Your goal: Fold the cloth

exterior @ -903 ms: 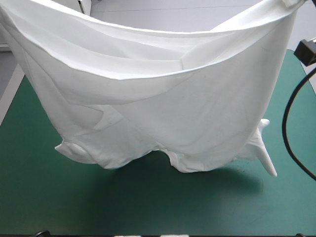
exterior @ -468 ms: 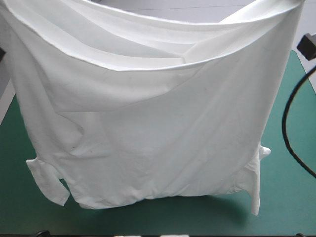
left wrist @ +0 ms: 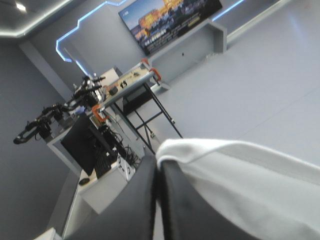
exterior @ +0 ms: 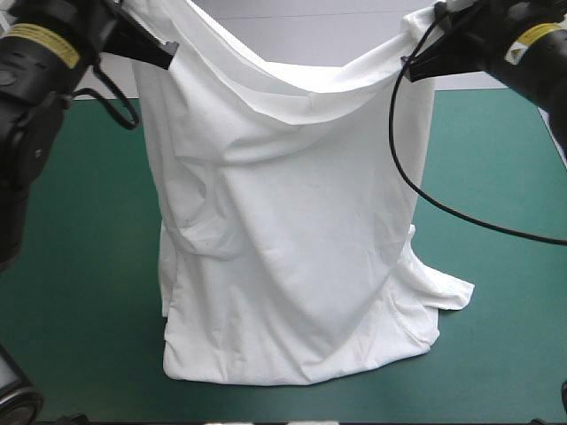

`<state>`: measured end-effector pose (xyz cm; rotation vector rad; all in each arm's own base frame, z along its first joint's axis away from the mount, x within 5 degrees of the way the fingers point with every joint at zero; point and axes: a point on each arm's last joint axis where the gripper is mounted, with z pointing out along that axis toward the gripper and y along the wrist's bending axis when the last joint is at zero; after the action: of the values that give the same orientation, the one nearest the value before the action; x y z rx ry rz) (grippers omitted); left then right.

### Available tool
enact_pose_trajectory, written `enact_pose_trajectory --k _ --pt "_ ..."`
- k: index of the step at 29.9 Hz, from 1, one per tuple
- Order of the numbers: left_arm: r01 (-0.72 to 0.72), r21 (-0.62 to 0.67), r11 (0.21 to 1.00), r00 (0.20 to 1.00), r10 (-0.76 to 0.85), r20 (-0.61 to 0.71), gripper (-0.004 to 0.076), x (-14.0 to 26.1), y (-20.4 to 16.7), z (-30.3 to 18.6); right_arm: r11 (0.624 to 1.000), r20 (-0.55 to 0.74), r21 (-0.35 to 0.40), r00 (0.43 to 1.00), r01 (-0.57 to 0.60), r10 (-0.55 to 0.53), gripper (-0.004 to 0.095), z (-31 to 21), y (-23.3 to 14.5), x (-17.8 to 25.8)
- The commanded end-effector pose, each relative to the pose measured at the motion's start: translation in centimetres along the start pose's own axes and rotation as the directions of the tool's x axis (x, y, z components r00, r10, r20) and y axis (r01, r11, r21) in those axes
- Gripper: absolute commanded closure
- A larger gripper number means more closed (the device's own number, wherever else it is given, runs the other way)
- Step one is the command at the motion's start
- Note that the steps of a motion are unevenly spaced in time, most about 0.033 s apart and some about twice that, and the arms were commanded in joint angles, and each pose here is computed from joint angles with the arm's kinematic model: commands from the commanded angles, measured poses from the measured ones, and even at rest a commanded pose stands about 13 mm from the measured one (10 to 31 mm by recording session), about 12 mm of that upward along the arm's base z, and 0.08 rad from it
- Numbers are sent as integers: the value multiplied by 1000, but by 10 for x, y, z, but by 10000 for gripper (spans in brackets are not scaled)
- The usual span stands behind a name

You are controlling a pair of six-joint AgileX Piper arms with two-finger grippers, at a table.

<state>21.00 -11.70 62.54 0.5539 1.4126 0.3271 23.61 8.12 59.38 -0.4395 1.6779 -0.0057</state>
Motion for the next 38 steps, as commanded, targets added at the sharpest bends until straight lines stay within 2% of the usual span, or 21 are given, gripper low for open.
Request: enact_pose_trajectory --k 1,6,13,16,21,25,32,35,38 --pt "55 -30 998 998 -55 15 732 11 7 21 999 32 44 999 30 -31 923 19 -1 1" --pt "161 34 986 986 -159 -57 732 54 4 72 997 -24 59 998 57 -56 923 68 2 19" --pt "278 69 958 959 -273 -77 732 115 8 143 996 -73 74 996 -51 56 927 144 -25 61" --pt "330 97 939 942 -320 -105 732 144 3 171 995 -121 92 991 -48 59 927 173 -36 85" --pt "369 145 918 919 -337 -205 732 197 -20 215 995 -192 43 976 -93 100 927 217 -44 128" --pt "389 152 909 898 -336 -286 732 241 -45 247 993 -270 -11 957 -114 107 927 255 -36 167" --pt "452 171 876 851 -365 -377 733 296 -80 278 965 -404 -81 893 -249 197 923 305 -15 234" --pt "476 162 865 837 -389 -385 733 307 -85 283 953 -476 -105 856 -283 202 863 315 -10 258" --pt "485 166 858 827 -389 -406 728 314 -84 283 929 -510 -125 826 -347 240 729 317 -14 271"
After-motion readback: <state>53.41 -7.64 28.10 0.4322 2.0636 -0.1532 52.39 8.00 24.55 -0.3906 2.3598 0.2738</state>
